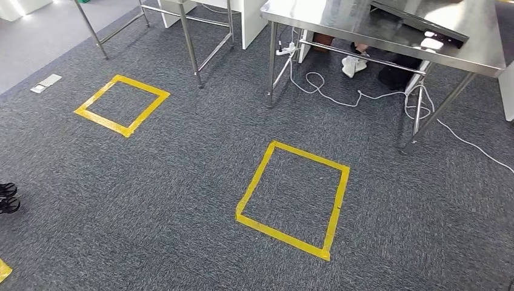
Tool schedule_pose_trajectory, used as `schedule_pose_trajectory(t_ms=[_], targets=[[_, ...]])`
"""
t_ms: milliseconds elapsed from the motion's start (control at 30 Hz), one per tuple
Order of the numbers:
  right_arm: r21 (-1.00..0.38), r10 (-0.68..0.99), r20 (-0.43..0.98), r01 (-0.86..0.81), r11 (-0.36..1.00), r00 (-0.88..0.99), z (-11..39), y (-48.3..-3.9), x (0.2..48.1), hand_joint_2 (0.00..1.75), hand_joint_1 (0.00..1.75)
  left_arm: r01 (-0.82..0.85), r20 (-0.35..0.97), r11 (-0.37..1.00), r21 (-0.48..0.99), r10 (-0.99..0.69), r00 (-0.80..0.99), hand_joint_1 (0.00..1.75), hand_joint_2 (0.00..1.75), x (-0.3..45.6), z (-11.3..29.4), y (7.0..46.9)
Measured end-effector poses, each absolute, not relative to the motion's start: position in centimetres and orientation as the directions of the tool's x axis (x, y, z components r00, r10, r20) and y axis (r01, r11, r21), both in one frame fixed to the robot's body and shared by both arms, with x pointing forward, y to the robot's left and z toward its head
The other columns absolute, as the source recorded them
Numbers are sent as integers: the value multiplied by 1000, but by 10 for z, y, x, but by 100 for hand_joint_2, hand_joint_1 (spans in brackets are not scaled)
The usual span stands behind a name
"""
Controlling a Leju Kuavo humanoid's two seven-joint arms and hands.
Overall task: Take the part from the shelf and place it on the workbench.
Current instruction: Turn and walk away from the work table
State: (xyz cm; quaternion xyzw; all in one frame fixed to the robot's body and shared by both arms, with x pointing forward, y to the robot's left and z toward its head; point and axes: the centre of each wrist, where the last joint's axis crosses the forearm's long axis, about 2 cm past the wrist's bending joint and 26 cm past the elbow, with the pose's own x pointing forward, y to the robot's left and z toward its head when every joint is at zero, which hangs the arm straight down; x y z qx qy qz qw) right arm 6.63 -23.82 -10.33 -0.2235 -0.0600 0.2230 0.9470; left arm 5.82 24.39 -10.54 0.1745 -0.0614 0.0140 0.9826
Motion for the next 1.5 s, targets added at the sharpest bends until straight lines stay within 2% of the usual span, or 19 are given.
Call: schedule_pose_trajectory(t_ms=[1500], targets=[[-460, 455, 4, -402, 792, 890, -103, -237, 66, 0, 0, -41, 124, 938, 344, -2, 992, 0, 0, 57, -105, 244]])
